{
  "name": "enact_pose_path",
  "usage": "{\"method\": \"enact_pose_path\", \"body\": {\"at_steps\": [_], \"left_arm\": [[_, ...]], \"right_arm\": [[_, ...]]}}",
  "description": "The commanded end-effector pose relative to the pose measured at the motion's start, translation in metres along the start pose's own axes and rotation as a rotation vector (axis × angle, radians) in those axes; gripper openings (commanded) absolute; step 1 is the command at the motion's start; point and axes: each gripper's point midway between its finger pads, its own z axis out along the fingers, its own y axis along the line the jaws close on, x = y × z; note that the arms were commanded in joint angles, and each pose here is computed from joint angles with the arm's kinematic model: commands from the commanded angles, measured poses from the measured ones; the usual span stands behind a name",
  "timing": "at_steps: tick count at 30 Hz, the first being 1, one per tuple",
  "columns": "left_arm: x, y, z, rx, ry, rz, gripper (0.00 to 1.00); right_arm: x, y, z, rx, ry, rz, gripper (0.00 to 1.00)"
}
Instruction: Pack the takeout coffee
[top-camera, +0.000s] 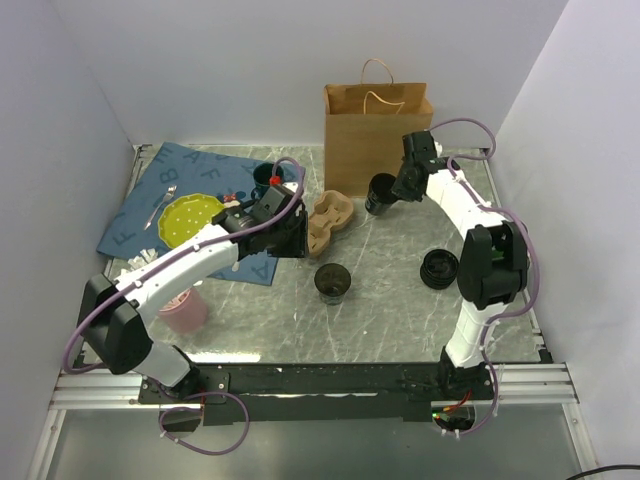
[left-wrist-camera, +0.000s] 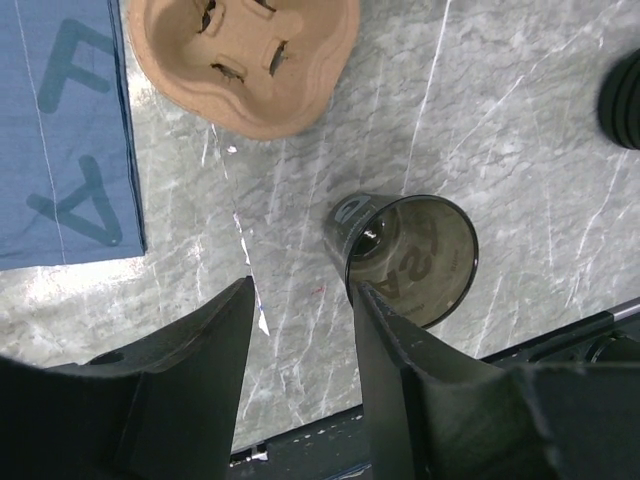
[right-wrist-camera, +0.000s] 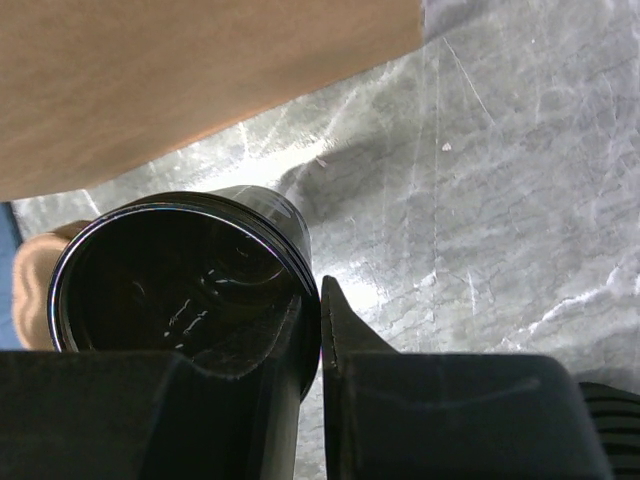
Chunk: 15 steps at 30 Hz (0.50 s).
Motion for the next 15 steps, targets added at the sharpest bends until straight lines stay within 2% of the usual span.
{"method": "enact_pose_path", "body": {"at_steps": [1,12,15], "left_arm": [[-0.026,-0.008,-0.027,0.030,-0.093,-0.011,0.50],[-0.031,-0.005,-0.037,0.036,-0.122,-0.025,0.52],[-0.031,-0.003,-0.039,0.028,-0.125,-0.026,0.52]], "right_arm": [[-0.016,0.004,0.000,0.045,-0.061,-0.023,0.16],[-0.001,0.002,0.009,0.071,-0.035,-0.024,0.18],[0.003,0.001,0.010,0.080,-0.029,-0.018,0.22]]}}
